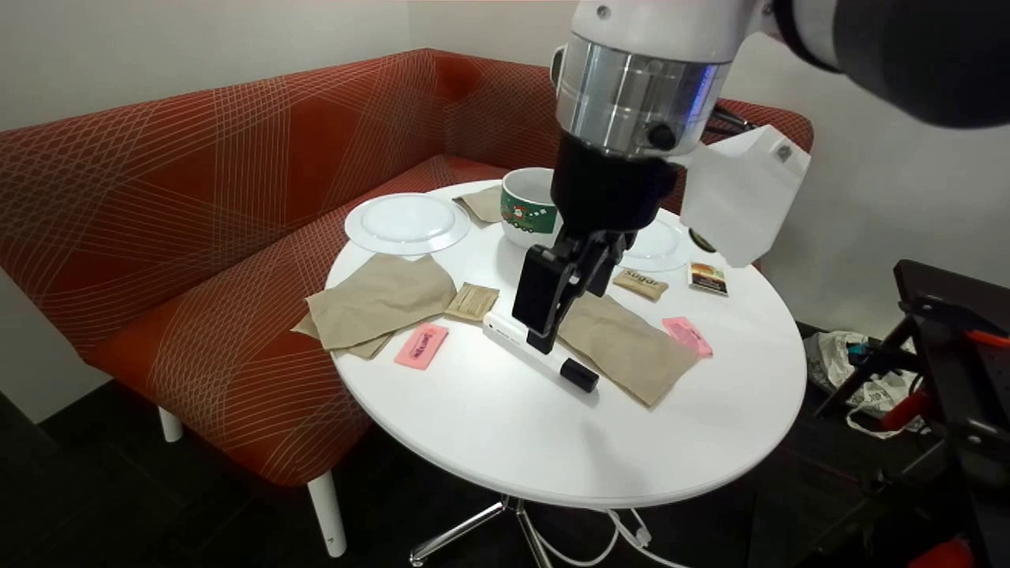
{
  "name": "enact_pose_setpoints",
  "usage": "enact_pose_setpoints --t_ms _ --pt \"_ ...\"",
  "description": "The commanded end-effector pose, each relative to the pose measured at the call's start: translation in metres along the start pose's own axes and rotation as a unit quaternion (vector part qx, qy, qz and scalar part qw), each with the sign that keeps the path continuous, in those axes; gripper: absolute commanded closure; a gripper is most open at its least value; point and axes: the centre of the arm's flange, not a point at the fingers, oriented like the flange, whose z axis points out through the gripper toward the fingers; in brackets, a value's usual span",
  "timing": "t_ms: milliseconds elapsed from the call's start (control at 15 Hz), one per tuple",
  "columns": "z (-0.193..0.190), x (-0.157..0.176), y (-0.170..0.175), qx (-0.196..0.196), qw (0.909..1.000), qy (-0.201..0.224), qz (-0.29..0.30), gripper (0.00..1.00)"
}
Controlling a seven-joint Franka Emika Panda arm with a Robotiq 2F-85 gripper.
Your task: Put the black marker inside the mug
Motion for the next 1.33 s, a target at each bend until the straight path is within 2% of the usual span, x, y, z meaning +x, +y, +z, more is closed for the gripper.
enact_pose_setpoints --t_ms 0,533,1200,1267 --pt "0.025 0.014 -0.006 0.022 0.9997 0.001 -0.013 0.0" --pt "0.039 0.037 0.008 0.044 0.999 0.005 -0.006 0.0" --pt "0.056 0.049 0.019 0.034 0.9993 -0.007 0.01 0.0" --pt "0.058 0.049 0.02 0.034 0.9993 -0.008 0.011 0.25"
